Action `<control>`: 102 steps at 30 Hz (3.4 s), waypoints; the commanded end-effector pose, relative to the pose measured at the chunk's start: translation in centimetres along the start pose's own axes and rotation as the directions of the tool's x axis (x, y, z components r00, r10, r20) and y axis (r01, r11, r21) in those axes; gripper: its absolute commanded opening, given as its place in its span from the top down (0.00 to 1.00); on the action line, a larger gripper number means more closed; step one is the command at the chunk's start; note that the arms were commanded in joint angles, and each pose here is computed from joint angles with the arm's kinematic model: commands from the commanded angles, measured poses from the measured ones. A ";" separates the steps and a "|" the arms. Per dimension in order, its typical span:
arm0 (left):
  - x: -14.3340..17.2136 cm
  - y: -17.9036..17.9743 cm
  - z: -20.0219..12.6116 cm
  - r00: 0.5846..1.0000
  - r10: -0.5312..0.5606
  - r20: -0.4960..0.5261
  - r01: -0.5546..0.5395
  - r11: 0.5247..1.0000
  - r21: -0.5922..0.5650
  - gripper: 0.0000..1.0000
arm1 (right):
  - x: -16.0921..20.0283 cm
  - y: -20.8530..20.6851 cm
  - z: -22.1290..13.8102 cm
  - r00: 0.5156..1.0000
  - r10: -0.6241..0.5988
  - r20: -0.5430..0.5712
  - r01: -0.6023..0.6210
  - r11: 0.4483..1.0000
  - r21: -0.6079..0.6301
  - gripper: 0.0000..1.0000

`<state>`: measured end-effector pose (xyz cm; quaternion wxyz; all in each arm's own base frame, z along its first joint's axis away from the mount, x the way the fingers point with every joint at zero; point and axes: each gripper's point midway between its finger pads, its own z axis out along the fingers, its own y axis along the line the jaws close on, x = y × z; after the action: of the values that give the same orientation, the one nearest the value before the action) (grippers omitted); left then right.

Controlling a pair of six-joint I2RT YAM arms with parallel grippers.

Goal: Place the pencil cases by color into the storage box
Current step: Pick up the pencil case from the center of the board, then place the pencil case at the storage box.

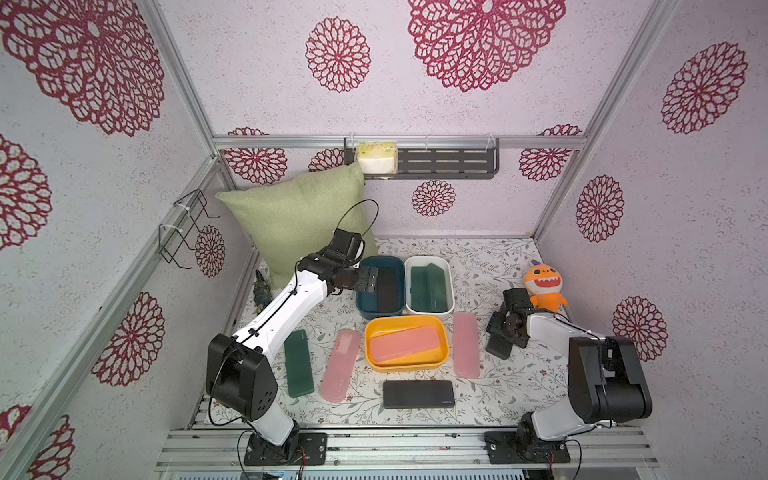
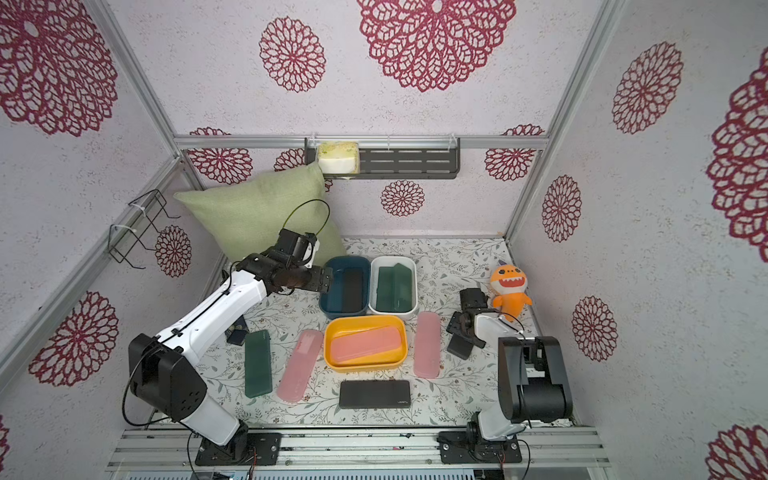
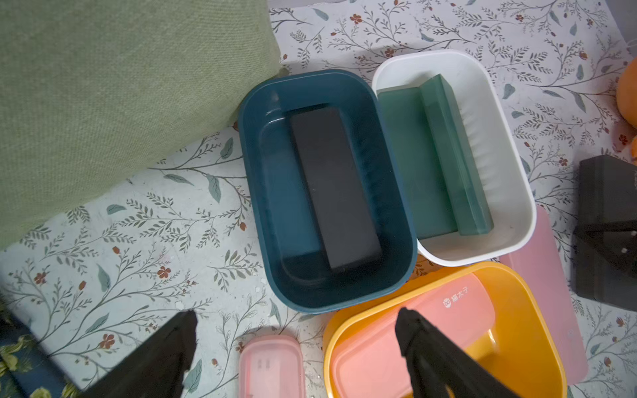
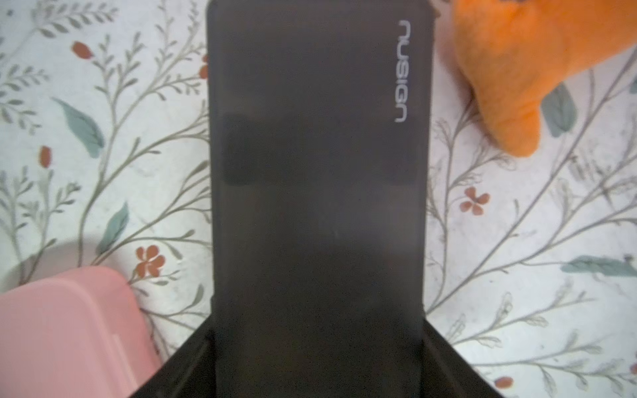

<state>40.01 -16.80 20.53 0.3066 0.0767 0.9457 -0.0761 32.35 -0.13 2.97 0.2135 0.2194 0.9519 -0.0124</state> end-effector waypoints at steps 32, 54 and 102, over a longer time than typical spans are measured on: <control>0.4 7.0 -2.5 0.925 -0.359 0.122 0.361 0.933 0.004 0.03 | -5.4 26.6 -14.4 0.883 -0.345 0.319 0.433 0.859 -0.272 0.45; 0.5 6.7 -3.1 0.922 -0.361 0.143 0.360 0.933 0.033 0.03 | 1.5 42.0 -11.5 0.886 -0.384 0.258 0.462 0.779 -0.425 0.46; 1.0 5.5 -1.5 0.943 -0.324 0.077 0.318 0.944 0.082 0.03 | 5.5 43.2 -2.8 0.915 -0.377 0.147 0.404 0.848 -0.343 0.32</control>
<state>38.90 -11.00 20.12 0.3199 -0.0797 0.9306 -0.1588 44.98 41.53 7.47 0.2805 -0.0312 0.9512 0.1252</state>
